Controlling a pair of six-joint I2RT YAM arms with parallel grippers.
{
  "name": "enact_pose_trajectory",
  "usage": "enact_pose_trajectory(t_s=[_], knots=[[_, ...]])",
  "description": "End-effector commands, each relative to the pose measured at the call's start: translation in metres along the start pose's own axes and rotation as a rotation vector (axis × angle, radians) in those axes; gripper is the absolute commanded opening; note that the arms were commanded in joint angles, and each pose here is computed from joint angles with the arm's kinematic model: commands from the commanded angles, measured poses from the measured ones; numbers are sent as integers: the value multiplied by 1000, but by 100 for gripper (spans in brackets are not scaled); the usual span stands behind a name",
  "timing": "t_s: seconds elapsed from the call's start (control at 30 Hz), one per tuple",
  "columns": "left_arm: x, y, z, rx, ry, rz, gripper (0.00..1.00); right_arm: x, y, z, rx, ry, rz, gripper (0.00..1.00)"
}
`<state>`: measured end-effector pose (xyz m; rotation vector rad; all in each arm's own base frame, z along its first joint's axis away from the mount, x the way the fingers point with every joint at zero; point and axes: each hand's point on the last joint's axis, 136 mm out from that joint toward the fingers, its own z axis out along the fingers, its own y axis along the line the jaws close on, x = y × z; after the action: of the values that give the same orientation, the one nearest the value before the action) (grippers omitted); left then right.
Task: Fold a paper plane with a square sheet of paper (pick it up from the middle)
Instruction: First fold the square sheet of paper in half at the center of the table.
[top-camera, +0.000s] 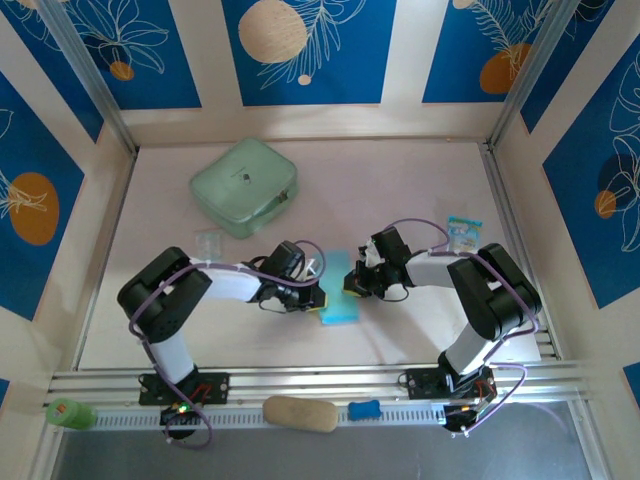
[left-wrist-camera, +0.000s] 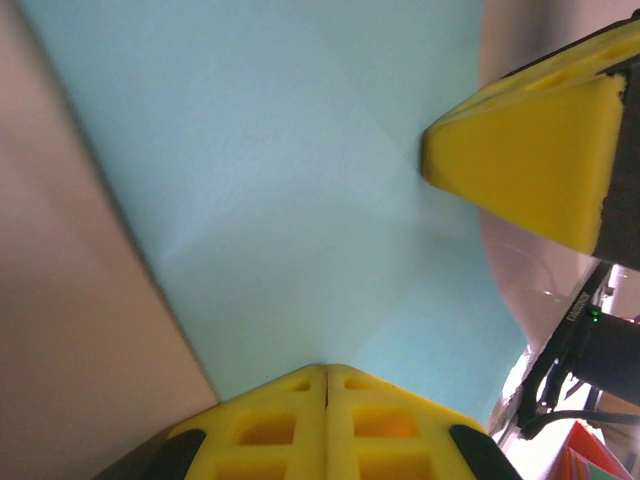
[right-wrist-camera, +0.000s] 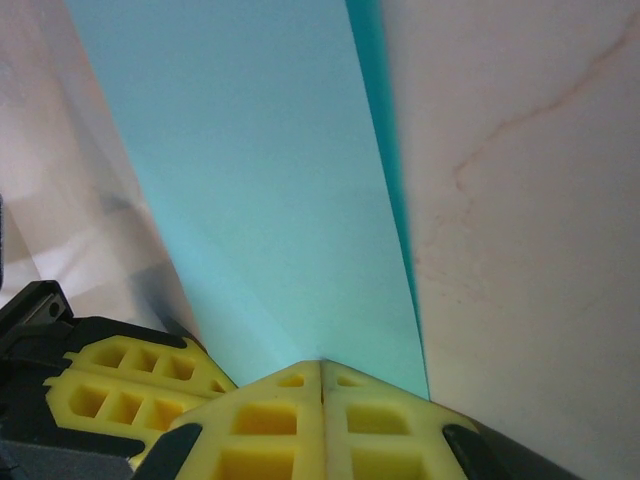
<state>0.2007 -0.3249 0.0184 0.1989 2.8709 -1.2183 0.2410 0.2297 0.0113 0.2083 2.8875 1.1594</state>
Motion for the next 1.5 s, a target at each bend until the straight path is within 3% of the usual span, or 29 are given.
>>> enact_pose_trajectory(t_s=[0.0, 0.13, 0.33, 0.57, 0.8, 1.23, 1.47], knots=[[11, 10, -10, -68, 14, -10, 0, 27, -55, 0, 193, 47, 125, 0], [-2, -25, -19, 29, -31, 1, 0, 26, -55, -1, 194, 43, 124, 0], [2, -38, -5, 121, -7, -38, 0, 26, -56, 0, 194, 45, 127, 0], [32, 7, 15, 27, 95, -80, 0, 27, -58, 1, 196, 49, 130, 0], [54, 46, 6, -120, 116, -78, 0, 27, -57, 1, 196, 48, 132, 0], [19, -28, -13, 32, 6, 9, 0, 26, -57, 2, 196, 48, 133, 0], [29, -23, 8, 47, 46, -23, 0, 26, -57, 2, 197, 51, 132, 0]])
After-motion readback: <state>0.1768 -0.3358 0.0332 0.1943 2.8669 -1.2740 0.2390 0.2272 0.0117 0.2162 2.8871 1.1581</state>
